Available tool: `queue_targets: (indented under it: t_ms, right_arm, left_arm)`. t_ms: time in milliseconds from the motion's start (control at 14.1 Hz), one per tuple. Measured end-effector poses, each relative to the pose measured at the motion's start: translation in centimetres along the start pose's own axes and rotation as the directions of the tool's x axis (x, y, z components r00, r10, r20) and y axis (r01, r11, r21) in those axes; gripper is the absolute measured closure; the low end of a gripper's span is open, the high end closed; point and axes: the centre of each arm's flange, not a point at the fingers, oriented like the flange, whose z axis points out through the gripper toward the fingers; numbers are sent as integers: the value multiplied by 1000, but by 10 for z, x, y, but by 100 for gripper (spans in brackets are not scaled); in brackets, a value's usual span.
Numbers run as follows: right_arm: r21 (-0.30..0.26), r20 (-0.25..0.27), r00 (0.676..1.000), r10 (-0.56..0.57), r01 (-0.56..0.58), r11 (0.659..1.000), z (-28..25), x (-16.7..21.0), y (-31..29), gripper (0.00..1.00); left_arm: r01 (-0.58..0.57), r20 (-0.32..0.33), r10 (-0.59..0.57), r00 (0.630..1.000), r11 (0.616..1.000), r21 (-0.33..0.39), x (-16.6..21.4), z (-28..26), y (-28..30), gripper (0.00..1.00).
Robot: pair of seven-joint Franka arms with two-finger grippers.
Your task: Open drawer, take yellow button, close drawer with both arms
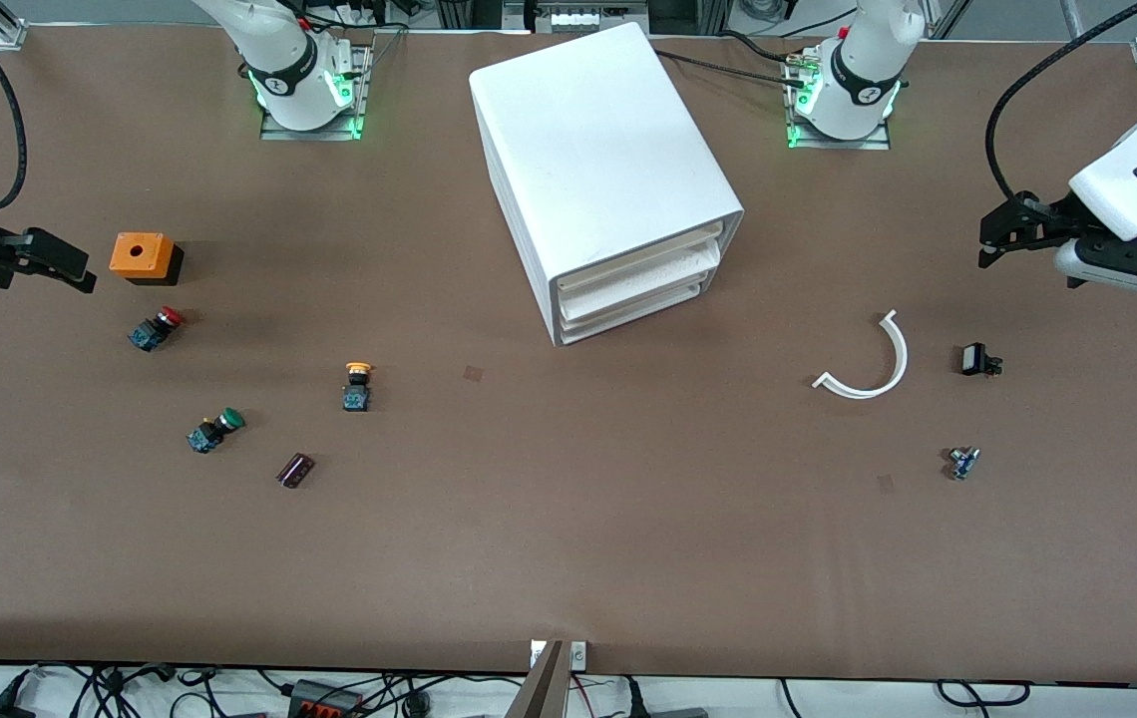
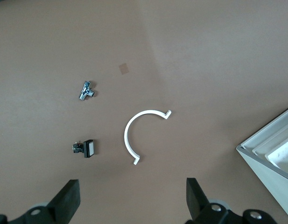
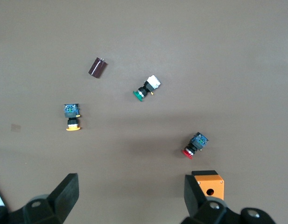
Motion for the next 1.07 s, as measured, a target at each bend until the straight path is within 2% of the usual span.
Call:
queue_targets:
  t_ms: [1067]
  right_arm:
    - [0,3,1000,-2,2,1000,5,1,-1,0]
  left_arm:
    - [-6,4,6,1000,1000,-1,0,0,4,0]
